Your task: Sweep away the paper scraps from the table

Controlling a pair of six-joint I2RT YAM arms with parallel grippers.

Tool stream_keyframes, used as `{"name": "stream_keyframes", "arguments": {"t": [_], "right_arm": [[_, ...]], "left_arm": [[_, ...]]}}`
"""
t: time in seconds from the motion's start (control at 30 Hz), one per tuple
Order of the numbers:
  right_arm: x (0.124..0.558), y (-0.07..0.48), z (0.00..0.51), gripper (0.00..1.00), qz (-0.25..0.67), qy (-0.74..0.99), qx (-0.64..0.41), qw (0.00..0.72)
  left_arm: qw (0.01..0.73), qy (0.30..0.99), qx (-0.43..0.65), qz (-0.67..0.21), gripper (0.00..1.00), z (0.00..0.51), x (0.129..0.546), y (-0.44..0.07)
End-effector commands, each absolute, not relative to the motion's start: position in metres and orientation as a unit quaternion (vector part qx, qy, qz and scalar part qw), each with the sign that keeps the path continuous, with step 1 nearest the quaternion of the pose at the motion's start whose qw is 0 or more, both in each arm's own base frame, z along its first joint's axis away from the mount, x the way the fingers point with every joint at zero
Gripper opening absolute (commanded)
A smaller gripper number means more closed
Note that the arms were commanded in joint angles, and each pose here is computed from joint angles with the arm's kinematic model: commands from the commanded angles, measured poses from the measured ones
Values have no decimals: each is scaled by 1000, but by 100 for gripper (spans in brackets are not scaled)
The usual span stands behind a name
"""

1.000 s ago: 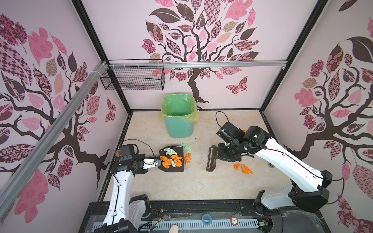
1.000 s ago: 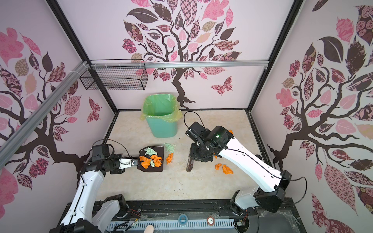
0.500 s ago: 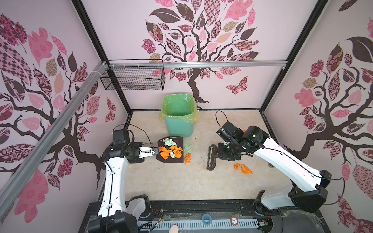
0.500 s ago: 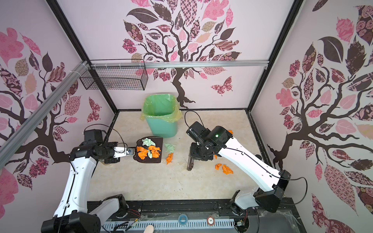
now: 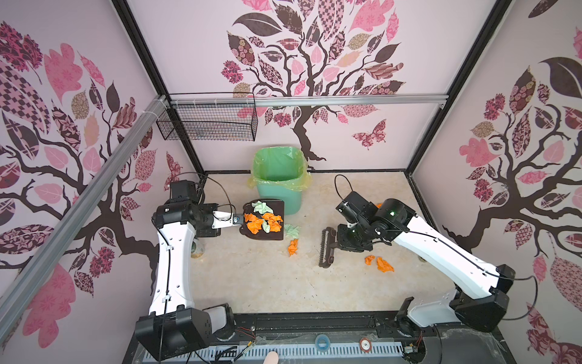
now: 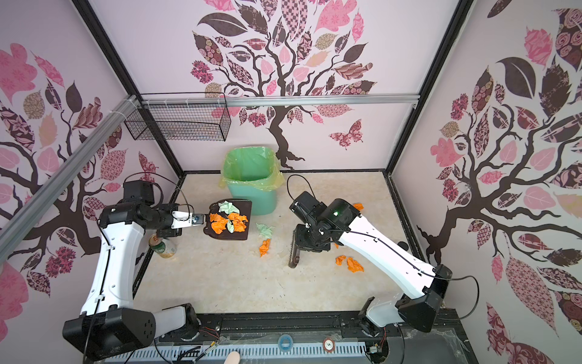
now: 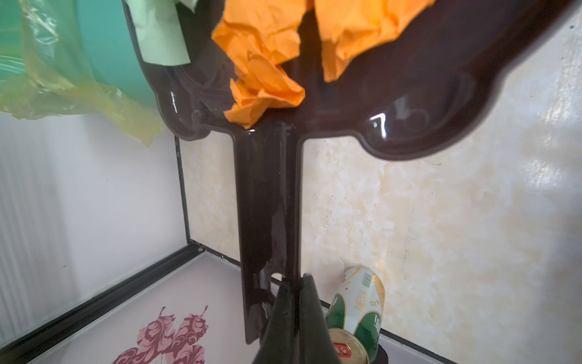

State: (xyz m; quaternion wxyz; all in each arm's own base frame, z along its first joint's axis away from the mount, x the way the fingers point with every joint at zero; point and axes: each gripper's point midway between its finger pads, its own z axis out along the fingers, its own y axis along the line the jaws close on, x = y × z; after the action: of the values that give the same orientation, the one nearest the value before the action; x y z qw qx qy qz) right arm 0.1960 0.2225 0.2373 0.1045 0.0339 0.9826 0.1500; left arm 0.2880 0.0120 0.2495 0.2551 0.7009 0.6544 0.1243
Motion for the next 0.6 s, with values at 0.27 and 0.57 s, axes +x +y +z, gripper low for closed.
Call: {"name": "stream_keyframes", "arguments": {"t": [0.27, 0.57], "right_arm": [[198, 223, 247, 0, 172, 977, 21, 120], [198, 225, 246, 0, 182, 976, 18, 120]], "left_arm": [[264, 644, 706, 132, 0, 293, 306, 8], [266, 643, 705, 139, 0, 317, 328, 10]]}}
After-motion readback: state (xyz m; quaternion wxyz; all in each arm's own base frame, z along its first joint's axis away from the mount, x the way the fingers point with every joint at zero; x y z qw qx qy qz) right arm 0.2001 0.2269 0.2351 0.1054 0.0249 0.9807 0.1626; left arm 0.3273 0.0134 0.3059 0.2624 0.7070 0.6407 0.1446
